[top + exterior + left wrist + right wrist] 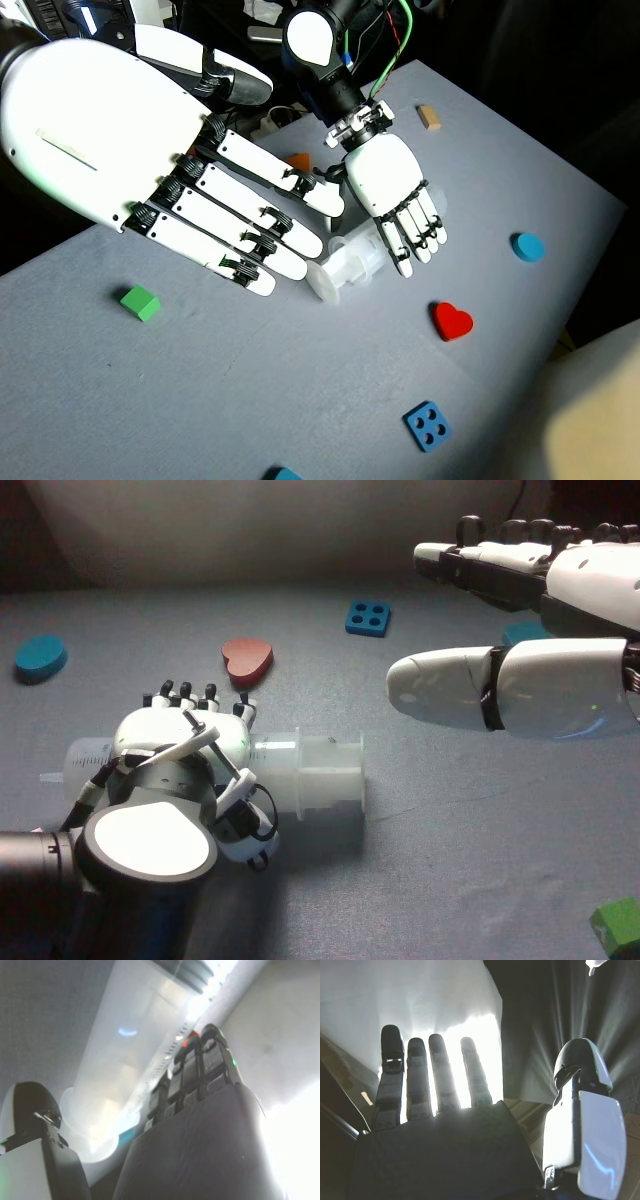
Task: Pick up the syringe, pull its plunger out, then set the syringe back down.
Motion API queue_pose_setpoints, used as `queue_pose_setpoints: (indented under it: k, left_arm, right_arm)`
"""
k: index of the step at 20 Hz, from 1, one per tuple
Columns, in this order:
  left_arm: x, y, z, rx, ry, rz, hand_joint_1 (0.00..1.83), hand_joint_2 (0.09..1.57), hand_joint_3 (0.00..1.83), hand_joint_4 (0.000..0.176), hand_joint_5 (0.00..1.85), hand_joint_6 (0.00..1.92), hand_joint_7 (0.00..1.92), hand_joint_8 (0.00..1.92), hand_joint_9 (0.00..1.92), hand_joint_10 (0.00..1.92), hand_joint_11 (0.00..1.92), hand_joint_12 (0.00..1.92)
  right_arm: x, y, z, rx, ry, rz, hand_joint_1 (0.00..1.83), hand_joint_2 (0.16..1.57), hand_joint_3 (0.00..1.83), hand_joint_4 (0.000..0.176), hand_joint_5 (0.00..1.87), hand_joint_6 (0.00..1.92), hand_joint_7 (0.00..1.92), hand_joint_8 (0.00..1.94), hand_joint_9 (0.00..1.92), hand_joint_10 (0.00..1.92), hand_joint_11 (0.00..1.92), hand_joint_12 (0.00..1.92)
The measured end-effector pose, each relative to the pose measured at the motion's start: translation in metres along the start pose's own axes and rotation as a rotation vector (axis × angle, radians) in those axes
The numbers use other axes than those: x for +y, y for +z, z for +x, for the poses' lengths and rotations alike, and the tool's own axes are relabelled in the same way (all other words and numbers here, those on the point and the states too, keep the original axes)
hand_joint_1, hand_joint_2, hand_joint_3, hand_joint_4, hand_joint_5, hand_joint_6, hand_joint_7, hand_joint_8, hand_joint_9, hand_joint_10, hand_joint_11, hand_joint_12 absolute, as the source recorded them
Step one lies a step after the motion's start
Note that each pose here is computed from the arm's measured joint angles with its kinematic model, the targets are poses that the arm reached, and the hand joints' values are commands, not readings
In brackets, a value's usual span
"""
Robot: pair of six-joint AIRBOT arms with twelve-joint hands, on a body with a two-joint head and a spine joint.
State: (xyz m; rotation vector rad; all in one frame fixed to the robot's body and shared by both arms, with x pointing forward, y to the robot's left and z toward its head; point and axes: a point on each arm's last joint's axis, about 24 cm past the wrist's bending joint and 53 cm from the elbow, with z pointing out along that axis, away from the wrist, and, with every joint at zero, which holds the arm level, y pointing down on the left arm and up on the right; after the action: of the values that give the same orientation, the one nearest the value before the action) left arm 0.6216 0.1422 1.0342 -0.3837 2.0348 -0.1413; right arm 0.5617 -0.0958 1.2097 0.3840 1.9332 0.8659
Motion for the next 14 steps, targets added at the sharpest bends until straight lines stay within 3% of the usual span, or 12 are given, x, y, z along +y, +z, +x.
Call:
queue_pose_setpoints:
  k: [5,7,8,10,13,14]
  left_arm:
    - [0.001,0.004,0.002,-0.009,0.005,0.009,0.77,0.98,0.01,0.124,0.0,0.0,0.0,0.0,0.0,0.0,0.01,0.0]
    - [0.003,0.007,0.001,-0.01,-0.002,0.005,0.8,1.0,0.02,0.108,0.01,0.01,0.0,0.0,0.0,0.0,0.06,0.03]
    - [0.004,0.007,0.001,-0.011,-0.002,0.004,0.82,1.04,0.0,0.093,0.05,0.01,0.01,0.0,0.0,0.0,0.01,0.24]
    - [0.003,0.008,0.0,-0.014,0.0,0.008,0.89,1.07,0.0,0.069,0.13,0.01,0.08,0.01,0.07,0.01,0.0,0.46]
    - [0.006,0.012,-0.001,-0.025,-0.011,0.012,1.03,1.12,0.0,0.0,0.3,0.01,0.31,0.02,0.26,0.02,0.0,0.89]
    - [0.006,0.012,0.0,-0.027,-0.014,0.015,1.06,1.14,0.0,0.0,0.37,0.01,0.39,0.02,0.34,0.03,0.03,0.98]
  right_arm:
    - [0.0,0.0,0.0,0.0,0.002,0.0,0.03,1.0,0.0,0.11,0.03,0.0,0.05,0.0,0.05,0.0,0.0,0.71]
    - [0.0,0.0,0.0,0.0,0.002,0.0,0.03,1.0,0.0,0.11,0.03,0.0,0.05,0.0,0.05,0.0,0.0,0.71]
    - [0.0,0.0,0.0,-0.001,0.003,0.001,0.03,1.0,0.0,0.11,0.03,0.0,0.05,0.0,0.05,0.0,0.0,0.71]
    - [0.0,0.0,0.0,0.0,0.003,0.0,0.03,1.0,0.0,0.11,0.03,0.0,0.05,0.0,0.05,0.0,0.0,0.73]
    - [0.0,0.0,0.0,-0.001,0.003,0.001,0.03,0.99,0.0,0.11,0.03,0.0,0.05,0.0,0.05,0.0,0.0,0.73]
    - [0.0,0.0,0.0,0.0,0.003,0.0,0.03,0.99,0.0,0.11,0.03,0.0,0.05,0.0,0.05,0.0,0.0,0.73]
